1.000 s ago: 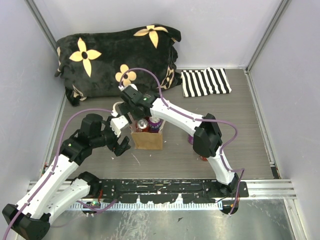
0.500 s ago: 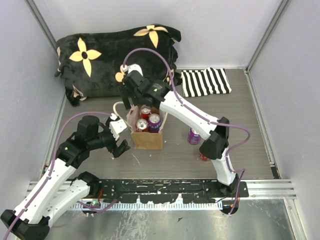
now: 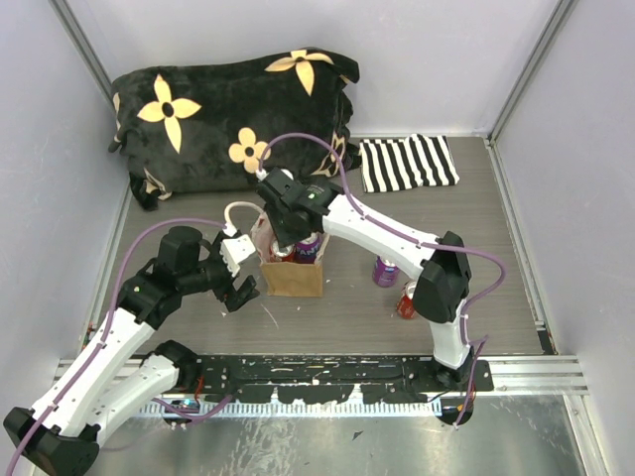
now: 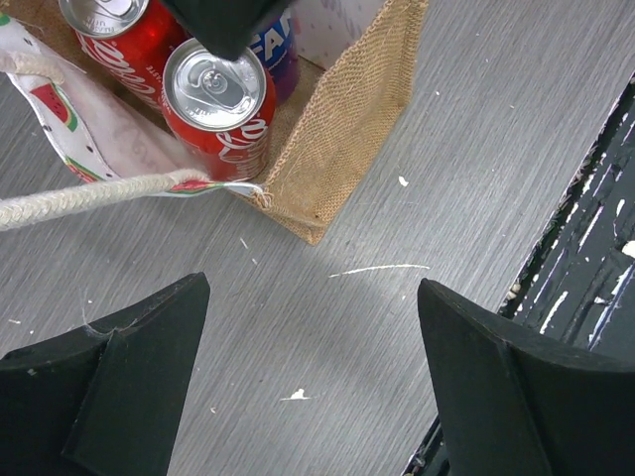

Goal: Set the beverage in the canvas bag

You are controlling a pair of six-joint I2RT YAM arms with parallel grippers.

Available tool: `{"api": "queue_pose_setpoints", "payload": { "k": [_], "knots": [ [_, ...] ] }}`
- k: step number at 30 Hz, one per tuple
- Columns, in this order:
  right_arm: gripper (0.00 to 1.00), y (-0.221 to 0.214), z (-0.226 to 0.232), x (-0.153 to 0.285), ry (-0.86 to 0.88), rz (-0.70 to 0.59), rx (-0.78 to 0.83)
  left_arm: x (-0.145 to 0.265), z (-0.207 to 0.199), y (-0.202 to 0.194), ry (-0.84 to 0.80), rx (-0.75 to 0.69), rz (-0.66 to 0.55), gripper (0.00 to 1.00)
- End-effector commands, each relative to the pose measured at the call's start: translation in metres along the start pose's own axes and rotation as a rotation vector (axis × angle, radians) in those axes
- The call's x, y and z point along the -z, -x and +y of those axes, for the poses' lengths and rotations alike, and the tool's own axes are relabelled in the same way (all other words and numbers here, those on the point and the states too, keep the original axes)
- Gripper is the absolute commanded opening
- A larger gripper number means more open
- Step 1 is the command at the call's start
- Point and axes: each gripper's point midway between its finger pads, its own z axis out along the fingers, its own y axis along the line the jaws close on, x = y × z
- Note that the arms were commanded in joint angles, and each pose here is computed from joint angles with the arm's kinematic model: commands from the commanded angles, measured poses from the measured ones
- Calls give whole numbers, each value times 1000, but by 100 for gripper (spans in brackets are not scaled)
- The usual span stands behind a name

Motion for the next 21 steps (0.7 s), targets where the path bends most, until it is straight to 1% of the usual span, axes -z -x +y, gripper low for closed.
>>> {"api": "queue_pose_setpoints", "payload": {
  "k": [1,12,16,21],
  "knots": [
    [32,2,29,10,101,-29,-27,6,-2,8,1,2,-17,93],
    [32,-5,26,-37,48,-13,7,10,-3,6,5,7,-15,93],
    [32,-2,21,-56,30,-19,5,11,-4,5,8,10,-16,93],
    [32,7,9,-69,7,-38,-16,14,-5,2,11,12,-10,93]
  ]
}}
